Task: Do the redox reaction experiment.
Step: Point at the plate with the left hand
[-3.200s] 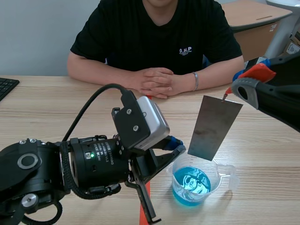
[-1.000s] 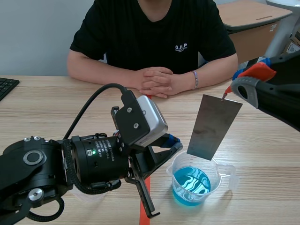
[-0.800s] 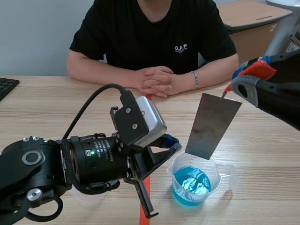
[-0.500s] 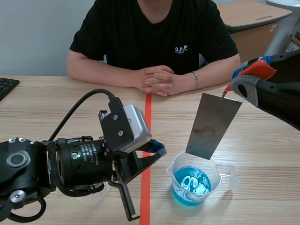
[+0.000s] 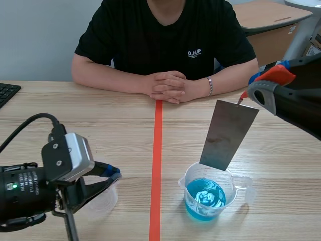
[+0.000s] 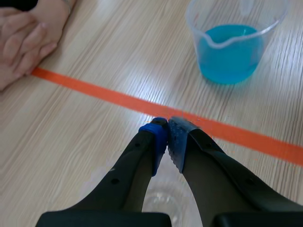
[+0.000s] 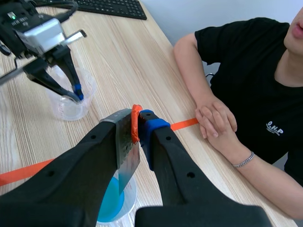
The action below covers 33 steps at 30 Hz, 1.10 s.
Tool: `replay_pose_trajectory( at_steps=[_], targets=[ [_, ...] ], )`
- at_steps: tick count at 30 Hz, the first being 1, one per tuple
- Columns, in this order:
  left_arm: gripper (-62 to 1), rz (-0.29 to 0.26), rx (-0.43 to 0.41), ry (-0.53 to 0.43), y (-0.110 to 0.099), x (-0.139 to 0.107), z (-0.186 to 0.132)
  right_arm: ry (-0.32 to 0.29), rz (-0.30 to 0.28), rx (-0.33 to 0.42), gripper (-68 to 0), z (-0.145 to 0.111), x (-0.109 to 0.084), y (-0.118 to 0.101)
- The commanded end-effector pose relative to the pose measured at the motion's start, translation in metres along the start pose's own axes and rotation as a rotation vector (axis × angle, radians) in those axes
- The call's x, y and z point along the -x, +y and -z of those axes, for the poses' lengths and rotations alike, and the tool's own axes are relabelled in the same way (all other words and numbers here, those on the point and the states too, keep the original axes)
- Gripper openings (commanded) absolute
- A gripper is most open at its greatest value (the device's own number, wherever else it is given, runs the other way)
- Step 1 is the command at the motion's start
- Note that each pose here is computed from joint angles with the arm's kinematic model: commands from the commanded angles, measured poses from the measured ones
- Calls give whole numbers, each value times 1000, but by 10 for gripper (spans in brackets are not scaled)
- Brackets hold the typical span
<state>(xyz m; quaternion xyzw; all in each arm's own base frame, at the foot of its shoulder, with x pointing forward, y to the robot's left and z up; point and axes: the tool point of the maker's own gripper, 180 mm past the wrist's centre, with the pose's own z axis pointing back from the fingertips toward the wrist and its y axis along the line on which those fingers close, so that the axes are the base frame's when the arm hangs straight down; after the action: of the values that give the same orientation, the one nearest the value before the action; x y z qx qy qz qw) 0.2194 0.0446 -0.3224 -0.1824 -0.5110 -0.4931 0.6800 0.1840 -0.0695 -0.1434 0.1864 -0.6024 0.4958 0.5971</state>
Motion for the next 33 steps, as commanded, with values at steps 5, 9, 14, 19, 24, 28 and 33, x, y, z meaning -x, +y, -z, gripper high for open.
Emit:
replay_pose_trajectory(
  at_steps=[5, 9, 14, 19, 24, 28, 33],
  targets=[
    [-567, -41, -75, -25, 17, -14, -28, -29, -16, -7, -660, 0, -9, -1],
    [-567, -55, -127, 22, 25, -2, -48, -29, -16, -7, -660, 0, -9, -1],
    [-567, -100, -195, 89, 30, 18, -76, -26, -18, -8, -660, 0, -8, -1],
    [-567, -161, -314, 159, 40, 39, -108, -21, -23, -8, -660, 0, -7, -1],
    [-567, -222, -432, 220, 41, 55, -143, -21, -23, -9, -660, 0, -7, 0],
    [-567, -275, -509, 265, 33, 63, -167, -30, -21, -7, -660, 0, -8, -1],
    [-567, -350, -585, 307, 17, 68, -188, -48, -5, 2, -660, -2, -6, -4]
  ],
)
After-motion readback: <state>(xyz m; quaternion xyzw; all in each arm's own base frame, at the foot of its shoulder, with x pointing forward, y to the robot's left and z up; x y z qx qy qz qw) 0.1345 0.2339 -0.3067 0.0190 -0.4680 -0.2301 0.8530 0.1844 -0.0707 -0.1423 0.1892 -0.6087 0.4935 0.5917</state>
